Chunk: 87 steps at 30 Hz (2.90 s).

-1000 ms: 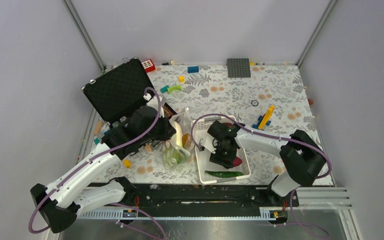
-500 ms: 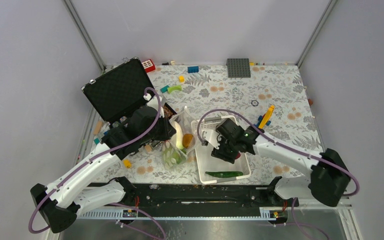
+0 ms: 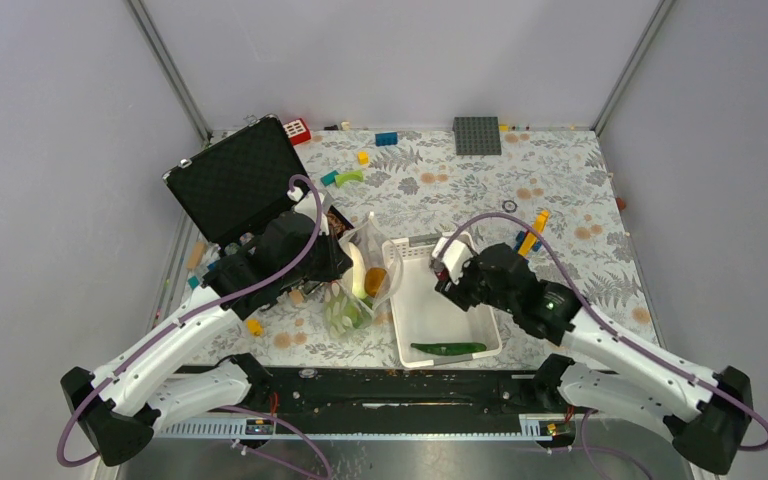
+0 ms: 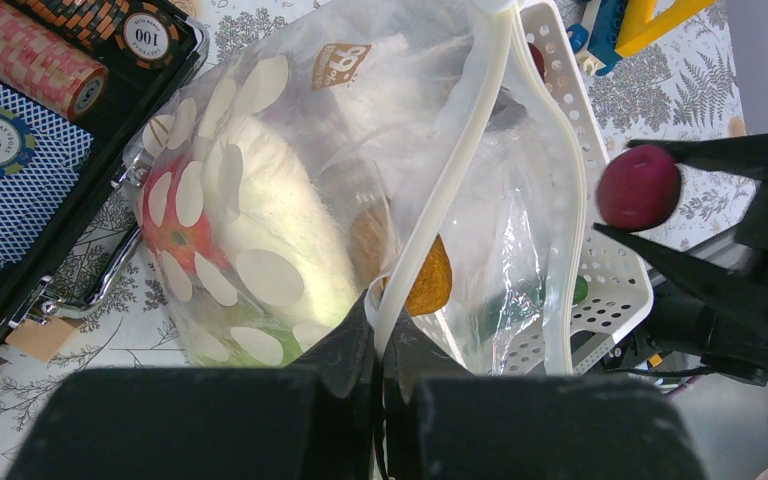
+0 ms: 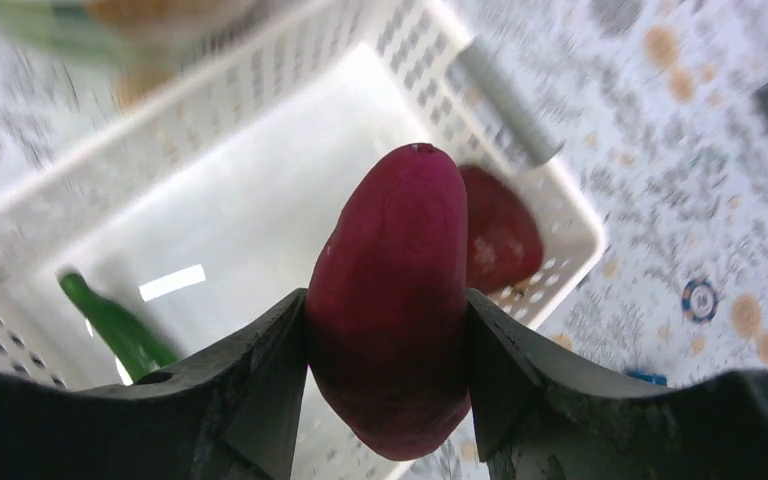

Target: Place the food in the zip-top bag and seal the zipper

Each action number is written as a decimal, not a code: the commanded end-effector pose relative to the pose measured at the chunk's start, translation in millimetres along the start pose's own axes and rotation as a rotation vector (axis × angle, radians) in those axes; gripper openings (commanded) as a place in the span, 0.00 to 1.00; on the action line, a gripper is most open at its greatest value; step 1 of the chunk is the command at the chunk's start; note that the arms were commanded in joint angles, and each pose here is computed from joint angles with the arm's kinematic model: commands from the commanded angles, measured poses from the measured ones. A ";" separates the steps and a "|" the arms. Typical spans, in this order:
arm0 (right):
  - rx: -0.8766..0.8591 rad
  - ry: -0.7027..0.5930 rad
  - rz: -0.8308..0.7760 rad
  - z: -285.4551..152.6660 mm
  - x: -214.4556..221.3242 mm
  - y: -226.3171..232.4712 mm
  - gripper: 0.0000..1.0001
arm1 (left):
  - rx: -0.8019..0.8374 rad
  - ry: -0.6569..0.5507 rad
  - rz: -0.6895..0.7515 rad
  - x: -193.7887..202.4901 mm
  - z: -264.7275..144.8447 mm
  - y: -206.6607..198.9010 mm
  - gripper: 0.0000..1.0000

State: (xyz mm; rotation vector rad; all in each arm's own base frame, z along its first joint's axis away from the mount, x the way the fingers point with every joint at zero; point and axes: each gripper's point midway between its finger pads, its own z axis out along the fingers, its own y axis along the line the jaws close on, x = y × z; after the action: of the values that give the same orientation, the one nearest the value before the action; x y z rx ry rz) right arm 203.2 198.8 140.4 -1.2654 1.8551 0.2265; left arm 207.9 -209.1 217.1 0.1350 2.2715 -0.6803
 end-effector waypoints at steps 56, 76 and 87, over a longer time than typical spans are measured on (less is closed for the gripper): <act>-0.077 -0.566 0.492 14.4 -209.9 32.6 1.00 | 0.061 -0.085 -0.021 -18.9 -13.8 -12.1 0.00; 0.192 -0.006 0.587 -22.9 -57.9 -30.0 0.99 | 0.067 -0.096 -0.018 -17.7 -17.9 -10.7 0.00; -0.193 0.319 0.172 -8.6 29.0 35.9 1.00 | 0.082 -0.077 -0.010 -15.5 -13.2 -14.3 0.00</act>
State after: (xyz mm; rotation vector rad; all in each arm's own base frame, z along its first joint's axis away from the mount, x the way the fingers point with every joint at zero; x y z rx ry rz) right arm 193.6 201.6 149.5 -0.9698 2.2435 0.3087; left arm 200.6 -203.6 226.3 0.1237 2.2342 -0.7127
